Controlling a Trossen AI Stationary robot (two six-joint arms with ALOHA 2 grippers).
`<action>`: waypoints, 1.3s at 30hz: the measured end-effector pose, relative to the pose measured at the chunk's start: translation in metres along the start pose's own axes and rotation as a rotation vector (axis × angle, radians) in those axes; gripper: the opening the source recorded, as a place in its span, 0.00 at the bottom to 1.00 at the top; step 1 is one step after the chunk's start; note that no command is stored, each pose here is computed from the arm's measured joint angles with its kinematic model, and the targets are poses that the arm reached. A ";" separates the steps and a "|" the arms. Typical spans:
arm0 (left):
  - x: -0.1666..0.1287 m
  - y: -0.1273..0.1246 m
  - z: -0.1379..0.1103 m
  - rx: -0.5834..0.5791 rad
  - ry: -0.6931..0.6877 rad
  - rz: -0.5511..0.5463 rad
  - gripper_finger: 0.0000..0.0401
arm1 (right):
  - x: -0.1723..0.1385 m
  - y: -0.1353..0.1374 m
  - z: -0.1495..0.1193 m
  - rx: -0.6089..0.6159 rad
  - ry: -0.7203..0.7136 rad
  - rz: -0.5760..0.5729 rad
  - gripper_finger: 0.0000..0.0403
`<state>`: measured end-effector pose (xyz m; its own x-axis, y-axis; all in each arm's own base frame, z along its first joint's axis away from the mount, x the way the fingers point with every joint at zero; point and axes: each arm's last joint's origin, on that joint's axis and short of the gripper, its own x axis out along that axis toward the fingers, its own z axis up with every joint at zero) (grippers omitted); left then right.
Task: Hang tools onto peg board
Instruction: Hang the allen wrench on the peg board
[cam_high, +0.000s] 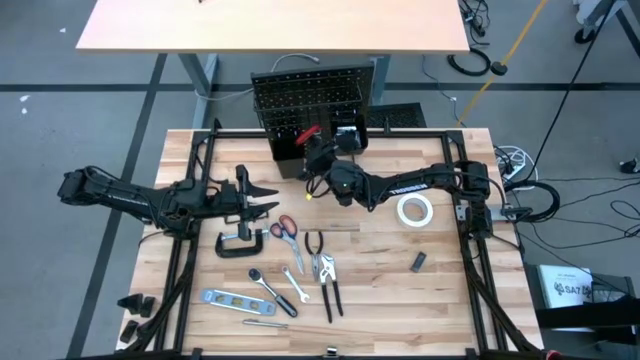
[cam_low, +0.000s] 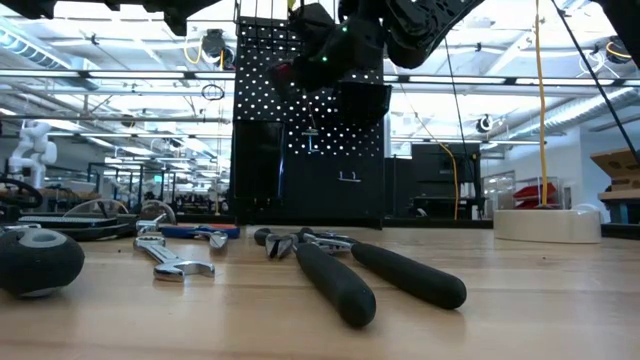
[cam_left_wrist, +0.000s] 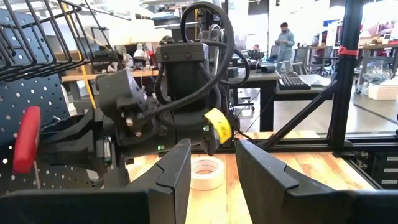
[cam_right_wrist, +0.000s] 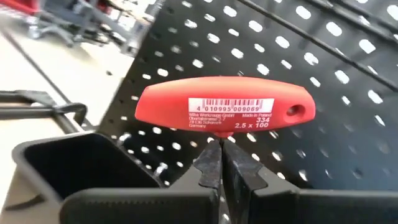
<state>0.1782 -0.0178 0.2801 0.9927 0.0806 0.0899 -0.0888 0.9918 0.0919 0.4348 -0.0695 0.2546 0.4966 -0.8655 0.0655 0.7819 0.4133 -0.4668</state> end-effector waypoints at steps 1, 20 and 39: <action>0.000 0.000 0.000 0.000 0.000 0.000 0.31 | 0.000 0.000 0.000 -0.016 -0.010 0.021 0.00; 0.000 0.000 0.000 0.001 0.002 0.000 0.31 | 0.010 -0.030 0.005 0.090 0.032 0.272 0.00; 0.000 0.000 0.000 0.001 0.004 0.000 0.31 | 0.003 -0.025 0.006 0.047 0.060 0.224 0.00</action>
<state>0.1782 -0.0178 0.2797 0.9930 0.0805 0.0859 -0.0885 0.9917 0.0931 0.4189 -0.0809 0.2716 0.6374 -0.7654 -0.0885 0.6719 0.6084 -0.4225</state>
